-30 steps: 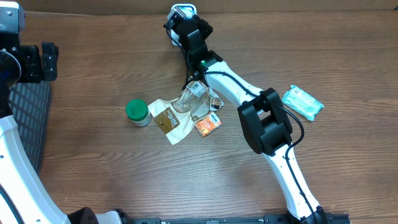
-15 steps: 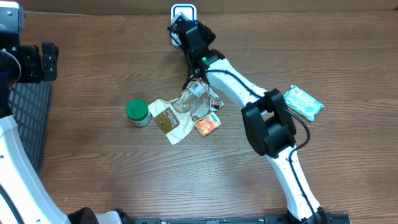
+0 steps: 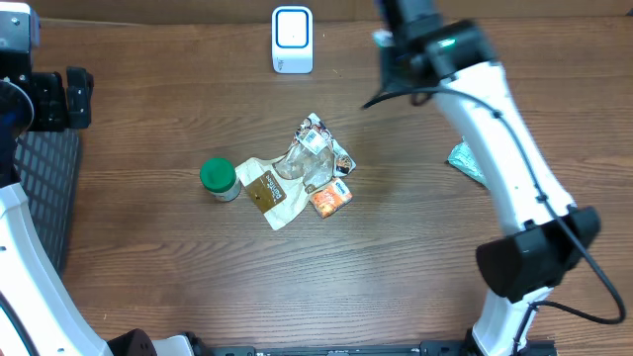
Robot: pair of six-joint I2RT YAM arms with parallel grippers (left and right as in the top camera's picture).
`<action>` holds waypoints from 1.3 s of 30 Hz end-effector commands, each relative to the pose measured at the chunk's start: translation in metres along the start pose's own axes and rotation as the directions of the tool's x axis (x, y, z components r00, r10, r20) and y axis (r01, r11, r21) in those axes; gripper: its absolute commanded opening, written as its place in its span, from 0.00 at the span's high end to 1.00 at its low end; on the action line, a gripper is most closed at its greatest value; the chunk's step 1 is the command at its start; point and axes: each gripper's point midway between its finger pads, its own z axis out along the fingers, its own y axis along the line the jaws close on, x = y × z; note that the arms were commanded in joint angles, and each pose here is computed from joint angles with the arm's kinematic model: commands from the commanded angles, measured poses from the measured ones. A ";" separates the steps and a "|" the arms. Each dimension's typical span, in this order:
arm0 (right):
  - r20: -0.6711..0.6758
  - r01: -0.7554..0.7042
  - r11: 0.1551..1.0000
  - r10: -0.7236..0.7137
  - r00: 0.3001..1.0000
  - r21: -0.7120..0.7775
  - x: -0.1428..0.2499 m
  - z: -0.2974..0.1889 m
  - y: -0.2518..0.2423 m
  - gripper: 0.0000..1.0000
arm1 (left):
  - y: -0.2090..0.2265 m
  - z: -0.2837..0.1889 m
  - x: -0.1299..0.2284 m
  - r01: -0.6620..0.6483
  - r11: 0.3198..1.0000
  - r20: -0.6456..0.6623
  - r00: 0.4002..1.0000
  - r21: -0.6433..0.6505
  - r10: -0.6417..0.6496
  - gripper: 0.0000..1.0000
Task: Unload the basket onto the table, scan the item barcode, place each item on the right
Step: 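Carry the blue Kleenex pack right and place it beside the wipes, then move the right gripper left over the clear snack bag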
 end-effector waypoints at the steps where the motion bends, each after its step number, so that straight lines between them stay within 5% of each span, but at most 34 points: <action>1: -0.190 -0.211 0.972 0.188 0.964 -0.107 0.027 0.012 -0.016 0.96 | 0.002 -0.001 -0.001 -0.012 1.000 0.006 1.000 -0.003 0.012 0.00; 8: -0.417 -0.363 0.932 0.335 0.845 0.012 0.091 0.062 -0.084 0.96 | 0.002 -0.001 -0.001 -0.012 1.000 0.006 1.000 -0.003 0.012 0.00; 17: -0.519 -0.428 0.896 0.423 0.742 0.119 0.156 0.107 -0.121 0.96 | 0.002 -0.001 -0.001 -0.012 1.000 0.006 1.000 -0.003 0.012 0.00; 31: -0.508 -0.523 0.831 0.538 0.672 0.188 0.172 0.116 -0.162 0.91 | 0.002 -0.001 -0.001 -0.012 1.000 0.006 1.000 -0.003 0.012 0.01; 39: -0.556 -0.521 0.829 0.536 0.635 0.204 0.184 0.107 -0.159 0.67 | 0.002 -0.001 -0.001 -0.012 1.000 0.006 1.000 -0.003 0.012 0.01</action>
